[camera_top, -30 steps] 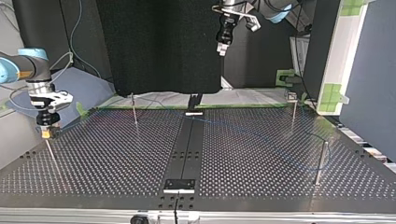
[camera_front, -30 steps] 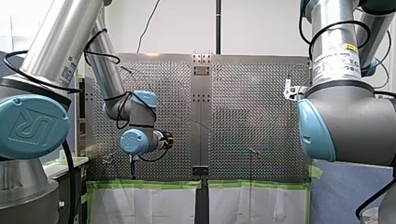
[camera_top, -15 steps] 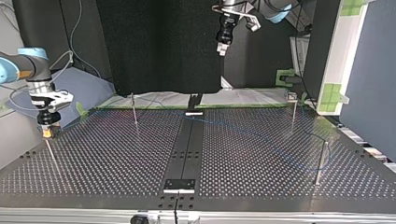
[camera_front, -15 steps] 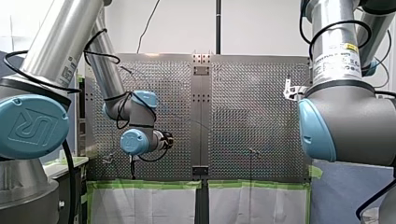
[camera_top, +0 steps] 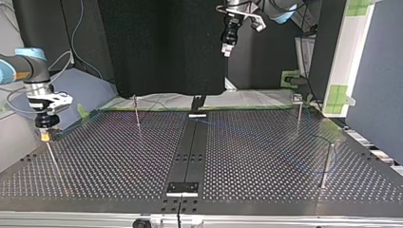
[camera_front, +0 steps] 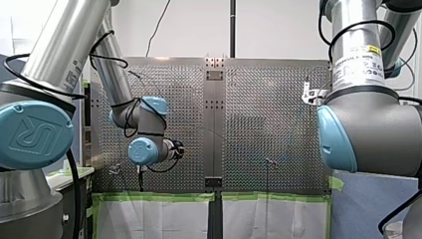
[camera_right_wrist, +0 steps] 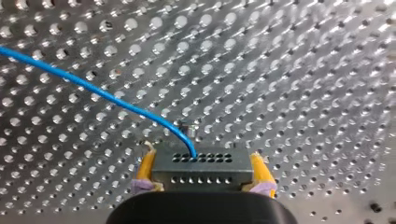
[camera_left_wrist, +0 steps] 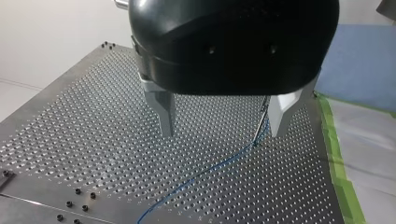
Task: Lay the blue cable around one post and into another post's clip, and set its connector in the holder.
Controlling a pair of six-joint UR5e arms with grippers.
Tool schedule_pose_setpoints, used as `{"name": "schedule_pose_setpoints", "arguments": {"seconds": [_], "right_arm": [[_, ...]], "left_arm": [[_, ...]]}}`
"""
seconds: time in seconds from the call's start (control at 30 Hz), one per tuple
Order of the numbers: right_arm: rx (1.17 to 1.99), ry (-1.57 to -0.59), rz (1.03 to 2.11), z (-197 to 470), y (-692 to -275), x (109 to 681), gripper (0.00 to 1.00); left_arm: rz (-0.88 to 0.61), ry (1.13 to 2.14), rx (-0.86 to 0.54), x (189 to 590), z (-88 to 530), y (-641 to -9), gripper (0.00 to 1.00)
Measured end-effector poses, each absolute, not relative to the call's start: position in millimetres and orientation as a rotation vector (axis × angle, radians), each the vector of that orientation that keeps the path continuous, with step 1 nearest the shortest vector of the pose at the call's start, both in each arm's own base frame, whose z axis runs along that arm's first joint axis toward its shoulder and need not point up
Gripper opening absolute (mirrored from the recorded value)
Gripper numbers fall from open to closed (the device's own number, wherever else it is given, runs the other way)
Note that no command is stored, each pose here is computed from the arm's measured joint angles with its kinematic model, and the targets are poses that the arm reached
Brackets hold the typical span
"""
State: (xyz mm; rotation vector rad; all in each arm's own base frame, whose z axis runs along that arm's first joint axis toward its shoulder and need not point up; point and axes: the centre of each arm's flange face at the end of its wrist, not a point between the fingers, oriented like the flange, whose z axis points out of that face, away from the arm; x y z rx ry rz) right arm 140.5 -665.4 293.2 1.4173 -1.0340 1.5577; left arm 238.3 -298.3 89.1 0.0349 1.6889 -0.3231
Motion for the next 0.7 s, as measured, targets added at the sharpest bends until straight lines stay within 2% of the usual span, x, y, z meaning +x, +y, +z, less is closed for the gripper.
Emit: {"name": "schedule_pose_setpoints", "arguments": {"seconds": [0.7], "right_arm": [[1.442,-1.058,1.546,291.0,-658.8,144.4,0.0]], "left_arm": [[-0.316,1.696,0.038,237.7,88.5,-297.5,1.0]]}}
